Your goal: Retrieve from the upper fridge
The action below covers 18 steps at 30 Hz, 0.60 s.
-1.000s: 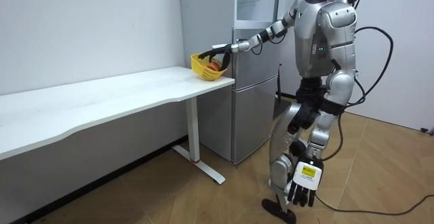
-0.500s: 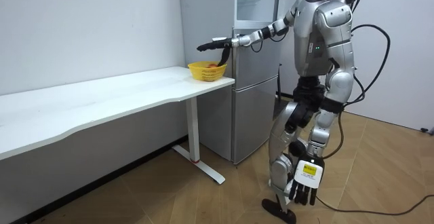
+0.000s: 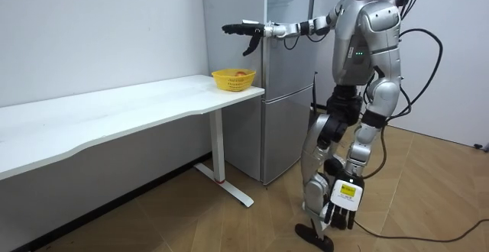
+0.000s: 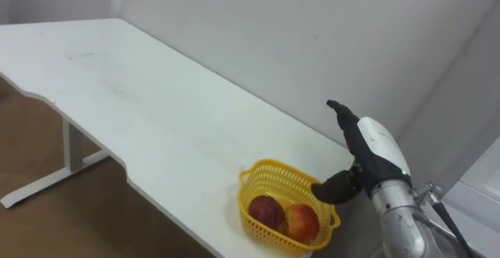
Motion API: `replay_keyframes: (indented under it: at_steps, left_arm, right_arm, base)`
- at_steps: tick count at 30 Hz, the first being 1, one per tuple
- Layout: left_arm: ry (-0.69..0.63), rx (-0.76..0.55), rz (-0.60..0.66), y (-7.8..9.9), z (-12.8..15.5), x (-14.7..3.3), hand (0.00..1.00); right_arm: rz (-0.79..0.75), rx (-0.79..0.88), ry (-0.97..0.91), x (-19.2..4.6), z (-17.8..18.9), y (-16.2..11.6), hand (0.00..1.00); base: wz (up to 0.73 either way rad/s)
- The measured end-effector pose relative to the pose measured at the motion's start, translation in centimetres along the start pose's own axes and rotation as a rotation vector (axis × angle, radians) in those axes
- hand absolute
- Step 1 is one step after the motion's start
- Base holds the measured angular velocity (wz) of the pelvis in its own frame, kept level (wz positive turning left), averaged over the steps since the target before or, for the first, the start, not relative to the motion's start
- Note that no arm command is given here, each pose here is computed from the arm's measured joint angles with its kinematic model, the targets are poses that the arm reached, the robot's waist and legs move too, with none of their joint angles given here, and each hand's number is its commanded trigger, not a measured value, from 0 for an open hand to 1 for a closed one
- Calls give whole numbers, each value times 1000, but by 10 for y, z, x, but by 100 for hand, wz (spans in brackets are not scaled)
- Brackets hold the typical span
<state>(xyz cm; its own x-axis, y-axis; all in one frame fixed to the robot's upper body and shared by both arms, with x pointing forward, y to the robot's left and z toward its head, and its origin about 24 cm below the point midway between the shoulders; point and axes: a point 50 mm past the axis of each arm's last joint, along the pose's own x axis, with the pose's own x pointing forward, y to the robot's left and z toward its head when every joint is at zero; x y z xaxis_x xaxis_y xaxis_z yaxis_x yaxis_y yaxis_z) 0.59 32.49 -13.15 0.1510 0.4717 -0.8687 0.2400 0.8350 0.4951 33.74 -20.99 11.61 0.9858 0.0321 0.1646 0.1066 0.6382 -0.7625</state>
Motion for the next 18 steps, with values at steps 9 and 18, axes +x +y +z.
replay_keyframes:
  at_steps: [9,18]
  left_arm:
    - [51,-4,-18,-11,-18,-4,0]
    - [45,-55,-62,-31,-16,-6,0]
  right_arm:
    - [-73,33,-28,2,8,-19,0]
    - [-102,113,-197,-18,42,-22,0]
  base:
    - [-12]
    - [-8]
